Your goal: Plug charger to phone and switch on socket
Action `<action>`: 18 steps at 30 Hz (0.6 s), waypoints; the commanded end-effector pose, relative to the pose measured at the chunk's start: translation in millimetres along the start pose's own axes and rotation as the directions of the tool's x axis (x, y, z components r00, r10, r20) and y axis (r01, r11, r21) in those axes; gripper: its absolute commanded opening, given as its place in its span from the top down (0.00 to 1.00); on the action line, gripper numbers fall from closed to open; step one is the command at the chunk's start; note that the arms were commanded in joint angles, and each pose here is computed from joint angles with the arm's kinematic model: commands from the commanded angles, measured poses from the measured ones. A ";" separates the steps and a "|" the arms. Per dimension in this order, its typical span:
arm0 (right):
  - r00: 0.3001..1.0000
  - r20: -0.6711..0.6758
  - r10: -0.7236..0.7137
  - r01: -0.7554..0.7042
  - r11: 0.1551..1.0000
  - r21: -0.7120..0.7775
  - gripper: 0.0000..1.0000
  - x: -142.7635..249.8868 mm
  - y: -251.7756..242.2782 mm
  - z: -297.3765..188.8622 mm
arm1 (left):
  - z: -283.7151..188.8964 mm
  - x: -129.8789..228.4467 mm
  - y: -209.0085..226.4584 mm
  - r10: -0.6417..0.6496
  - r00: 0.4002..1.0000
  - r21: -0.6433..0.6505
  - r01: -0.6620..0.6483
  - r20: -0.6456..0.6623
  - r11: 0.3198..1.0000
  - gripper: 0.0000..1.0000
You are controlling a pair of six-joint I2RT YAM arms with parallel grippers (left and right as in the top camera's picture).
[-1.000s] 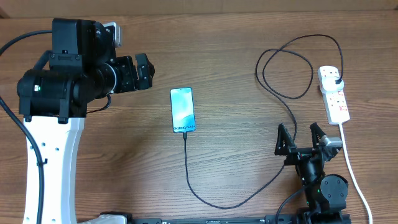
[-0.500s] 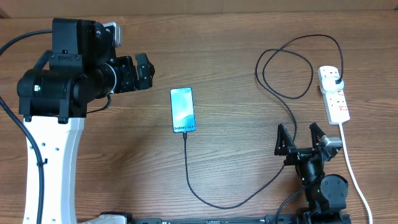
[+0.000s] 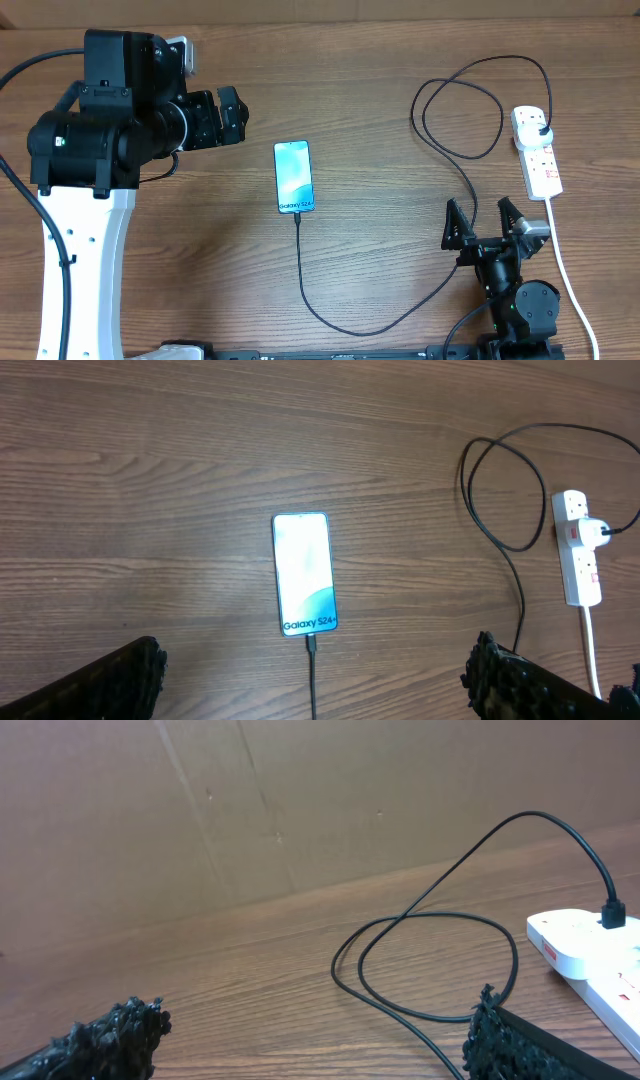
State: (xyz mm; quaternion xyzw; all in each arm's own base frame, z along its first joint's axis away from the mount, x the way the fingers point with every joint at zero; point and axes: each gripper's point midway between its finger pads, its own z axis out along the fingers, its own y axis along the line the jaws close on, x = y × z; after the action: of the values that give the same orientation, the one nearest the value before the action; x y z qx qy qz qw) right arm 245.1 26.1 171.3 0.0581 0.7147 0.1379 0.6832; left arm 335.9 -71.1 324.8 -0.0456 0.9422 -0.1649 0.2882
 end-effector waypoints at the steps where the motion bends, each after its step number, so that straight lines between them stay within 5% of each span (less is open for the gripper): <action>1: 1.000 0.007 0.003 -0.003 1.000 0.003 0.00 1.0 -1.6 0.0 | -9.3 0.7 -1.4 0.004 1.000 -0.001 -0.004 0.024 1.000 0.00; 18: 1.000 0.007 0.003 -0.003 1.000 0.003 0.00 1.0 -1.6 0.0 | -39.8 22.8 -2.7 0.056 0.957 0.061 -0.076 0.283 0.995 0.01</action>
State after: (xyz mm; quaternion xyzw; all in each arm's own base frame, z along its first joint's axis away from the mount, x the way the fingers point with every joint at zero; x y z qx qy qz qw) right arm 245.1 26.2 171.1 0.0580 0.7150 0.1380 0.6829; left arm 305.7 -68.1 358.9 -0.0262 0.8913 -0.1813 0.4148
